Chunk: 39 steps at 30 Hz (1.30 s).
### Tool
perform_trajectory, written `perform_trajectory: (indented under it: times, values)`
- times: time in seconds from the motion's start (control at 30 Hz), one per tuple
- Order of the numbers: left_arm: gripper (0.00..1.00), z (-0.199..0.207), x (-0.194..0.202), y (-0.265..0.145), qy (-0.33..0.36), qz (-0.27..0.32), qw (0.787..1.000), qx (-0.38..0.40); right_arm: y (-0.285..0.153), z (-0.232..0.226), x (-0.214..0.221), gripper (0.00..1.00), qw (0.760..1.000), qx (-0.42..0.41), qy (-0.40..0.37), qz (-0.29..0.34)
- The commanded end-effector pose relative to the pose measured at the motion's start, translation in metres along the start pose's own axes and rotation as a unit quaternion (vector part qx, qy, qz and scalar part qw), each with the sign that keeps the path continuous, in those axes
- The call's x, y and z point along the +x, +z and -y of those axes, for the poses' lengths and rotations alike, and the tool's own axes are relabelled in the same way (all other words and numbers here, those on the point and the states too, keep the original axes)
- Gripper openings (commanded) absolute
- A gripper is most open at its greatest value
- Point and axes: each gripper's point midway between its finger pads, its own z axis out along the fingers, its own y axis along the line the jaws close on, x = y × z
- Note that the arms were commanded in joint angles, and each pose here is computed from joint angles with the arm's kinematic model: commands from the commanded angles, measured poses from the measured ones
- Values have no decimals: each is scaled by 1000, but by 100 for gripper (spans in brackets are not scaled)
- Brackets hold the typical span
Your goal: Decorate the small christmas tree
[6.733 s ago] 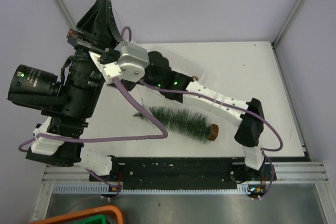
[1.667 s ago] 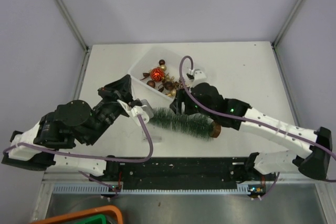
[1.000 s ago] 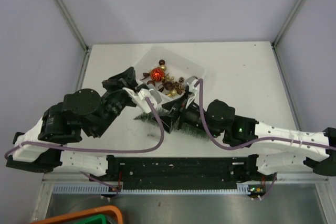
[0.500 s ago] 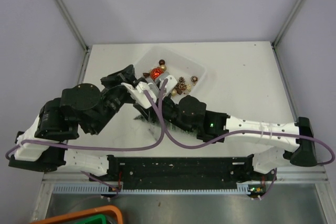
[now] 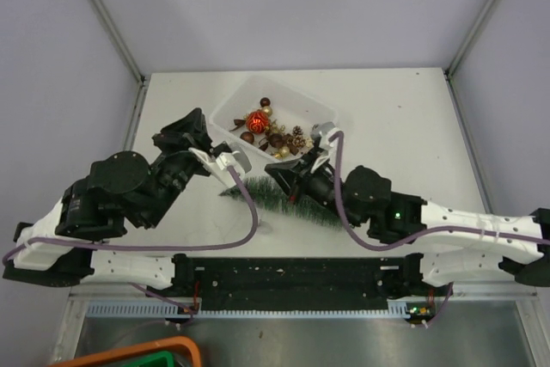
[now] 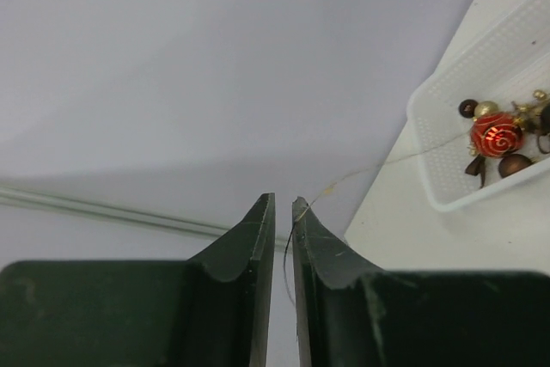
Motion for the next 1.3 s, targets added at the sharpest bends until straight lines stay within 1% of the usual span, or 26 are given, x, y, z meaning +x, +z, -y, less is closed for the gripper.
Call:
perform_trajectory:
  times: [0.0,0.03,0.1,0.13,0.23,0.3,0.37,0.5,0.67,0.8,0.93,0.97,1.0,1.1,1.17,1.27]
  values:
    - [23,-38,14,-11,-13,-9,997,-79,-34,21,-14,0,999,34,33,13]
    - [25,-42,17,-13,-14,-11,996,-90,-40,26,-14,0,998,41,38,14]
    - [25,-50,22,-17,-19,-11,994,-111,-53,35,-21,0,997,49,51,24]
    - [25,-53,24,-19,-15,-12,993,-115,-62,43,-17,0,997,61,49,14]
    - [22,-57,33,-25,-3,-19,992,-122,-81,58,-21,0,995,84,57,18]
    - [20,-58,39,-28,-7,-25,992,-123,-93,68,-21,0,993,96,64,17]
    - [15,-51,46,-30,0,-31,993,-110,-100,75,-16,0,992,107,65,9]
    - [7,-35,54,-29,1,-40,995,-90,-104,82,-1,0,990,124,68,-14]
    - [0,-31,63,-32,-3,-47,995,-91,-104,87,12,0,988,135,77,-23]
    - [0,-36,68,-37,-11,-51,994,-97,-106,97,18,0,985,157,73,-19]
    - [0,-40,63,-35,-14,-46,994,-103,-107,112,29,0,979,193,58,-21]
    - [0,-41,61,-34,-15,-43,994,-104,-108,115,33,2,977,202,58,-25]
    - [0,-42,57,-33,-16,-40,994,-103,-108,118,37,8,976,211,55,-31]
    - [0,-43,50,-30,-14,-32,994,-102,-106,118,51,42,972,219,55,-56]
    - [0,-42,46,-28,-16,-28,994,-102,-106,118,64,54,970,223,56,-80]
    - [0,-41,44,-26,-16,-28,994,-101,-108,112,83,66,969,207,68,-114]
